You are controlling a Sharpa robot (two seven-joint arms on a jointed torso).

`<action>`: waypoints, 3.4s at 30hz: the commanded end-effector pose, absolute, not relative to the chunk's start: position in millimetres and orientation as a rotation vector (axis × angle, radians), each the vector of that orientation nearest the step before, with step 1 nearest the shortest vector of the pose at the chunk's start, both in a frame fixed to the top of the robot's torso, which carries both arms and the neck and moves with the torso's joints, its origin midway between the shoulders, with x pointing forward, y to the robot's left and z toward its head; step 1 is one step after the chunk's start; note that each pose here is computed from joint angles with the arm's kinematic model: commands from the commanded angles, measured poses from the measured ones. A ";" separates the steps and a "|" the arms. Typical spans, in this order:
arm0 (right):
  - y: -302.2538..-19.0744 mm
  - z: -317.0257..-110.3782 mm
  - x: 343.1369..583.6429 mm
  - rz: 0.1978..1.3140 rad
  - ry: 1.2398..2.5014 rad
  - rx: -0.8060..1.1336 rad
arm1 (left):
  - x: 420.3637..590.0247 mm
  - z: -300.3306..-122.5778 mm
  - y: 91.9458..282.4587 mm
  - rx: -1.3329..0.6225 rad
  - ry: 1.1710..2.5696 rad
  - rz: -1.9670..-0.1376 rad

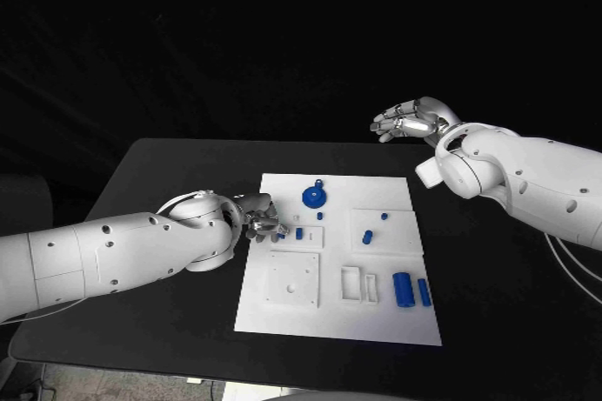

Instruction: Assemble the parts on the task board

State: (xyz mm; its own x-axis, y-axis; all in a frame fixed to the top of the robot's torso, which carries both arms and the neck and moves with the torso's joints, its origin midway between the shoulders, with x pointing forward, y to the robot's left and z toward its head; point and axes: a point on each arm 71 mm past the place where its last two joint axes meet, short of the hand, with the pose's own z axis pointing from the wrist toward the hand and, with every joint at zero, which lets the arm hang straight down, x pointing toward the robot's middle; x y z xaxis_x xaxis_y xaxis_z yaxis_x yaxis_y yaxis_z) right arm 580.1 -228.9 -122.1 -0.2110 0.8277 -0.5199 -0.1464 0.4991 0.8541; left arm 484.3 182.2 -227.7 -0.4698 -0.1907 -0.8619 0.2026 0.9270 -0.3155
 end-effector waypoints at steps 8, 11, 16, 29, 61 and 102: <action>-227.5 -123.4 579.7 1.014 1.535 0.606 | 481.8 -232.4 181.9 0.020 2.043 -0.455; -227.5 -123.6 579.8 1.013 1.535 0.606 | 481.2 -232.9 181.4 0.027 2.053 -0.454; -227.7 -123.9 579.9 1.013 1.534 0.607 | 480.9 -233.6 181.0 0.034 2.063 -0.452; -227.0 -124.1 579.8 1.014 1.535 0.606 | 483.1 -235.6 181.8 0.038 2.085 -0.433; -226.2 -127.5 579.6 1.014 1.540 0.609 | 484.9 -238.3 177.9 0.011 2.131 -0.444; -227.1 -128.2 579.6 1.014 1.545 0.612 | 494.3 -238.7 195.3 -0.153 2.112 -0.424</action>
